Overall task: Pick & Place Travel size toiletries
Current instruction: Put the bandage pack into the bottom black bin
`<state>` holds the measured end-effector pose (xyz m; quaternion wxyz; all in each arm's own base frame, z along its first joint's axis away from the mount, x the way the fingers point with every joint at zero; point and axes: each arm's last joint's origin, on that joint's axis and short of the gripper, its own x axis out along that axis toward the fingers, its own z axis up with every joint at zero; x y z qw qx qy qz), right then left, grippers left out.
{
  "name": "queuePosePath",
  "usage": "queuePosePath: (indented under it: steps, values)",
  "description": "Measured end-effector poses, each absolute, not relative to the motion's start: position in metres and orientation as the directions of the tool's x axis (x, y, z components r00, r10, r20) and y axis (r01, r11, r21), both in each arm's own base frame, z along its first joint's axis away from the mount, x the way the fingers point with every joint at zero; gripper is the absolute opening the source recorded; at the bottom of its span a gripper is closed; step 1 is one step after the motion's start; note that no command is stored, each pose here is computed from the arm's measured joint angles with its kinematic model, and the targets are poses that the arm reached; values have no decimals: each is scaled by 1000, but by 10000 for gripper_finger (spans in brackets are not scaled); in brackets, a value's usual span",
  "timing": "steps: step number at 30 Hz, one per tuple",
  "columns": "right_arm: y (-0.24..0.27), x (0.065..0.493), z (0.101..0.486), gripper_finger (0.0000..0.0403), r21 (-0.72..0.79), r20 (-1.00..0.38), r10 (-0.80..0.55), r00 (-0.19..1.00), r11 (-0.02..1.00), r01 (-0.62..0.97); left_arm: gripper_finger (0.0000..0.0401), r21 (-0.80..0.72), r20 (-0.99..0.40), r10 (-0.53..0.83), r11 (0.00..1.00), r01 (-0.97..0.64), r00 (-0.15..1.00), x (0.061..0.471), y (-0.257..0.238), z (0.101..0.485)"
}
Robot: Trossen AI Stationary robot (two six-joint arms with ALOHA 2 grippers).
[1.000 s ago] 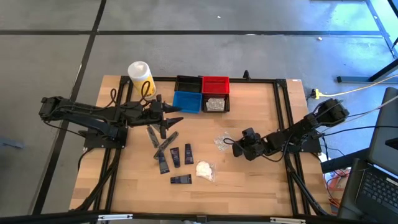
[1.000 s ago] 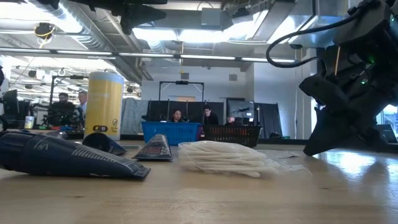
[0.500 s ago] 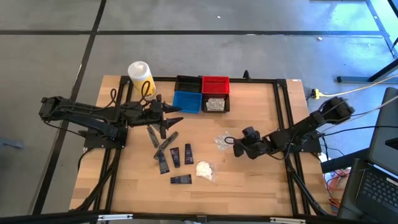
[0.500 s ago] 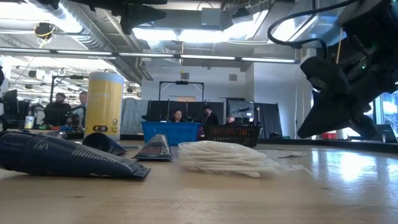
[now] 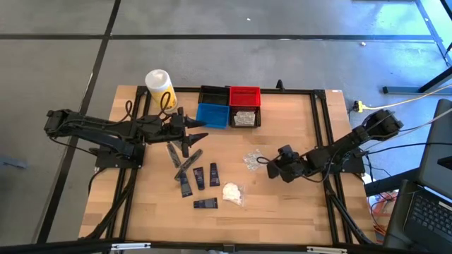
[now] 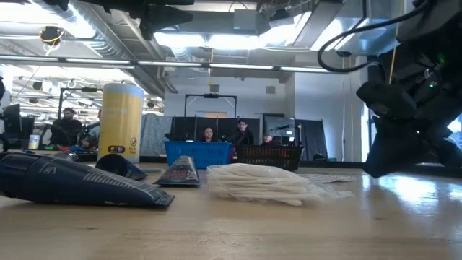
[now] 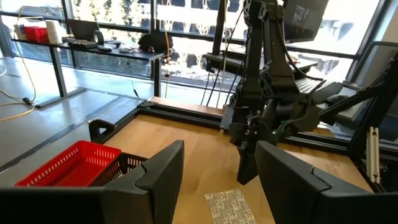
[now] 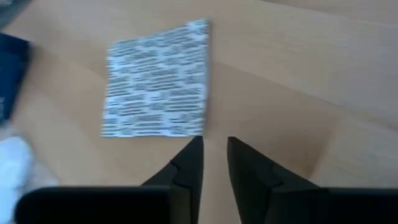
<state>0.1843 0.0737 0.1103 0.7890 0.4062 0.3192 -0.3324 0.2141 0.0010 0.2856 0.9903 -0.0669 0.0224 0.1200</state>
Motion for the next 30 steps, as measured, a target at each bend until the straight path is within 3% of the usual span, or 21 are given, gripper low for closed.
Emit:
queuePosePath:
  steps: [16,30]
  values:
    - [75,188,113,188,484,-762,-228,606,420,768,196,-127,-60,235,962,-241,970,214,1,286]
    - [74,202,98,148,504,-739,-262,620,396,768,196,-127,-60,234,962,-240,970,214,1,286]
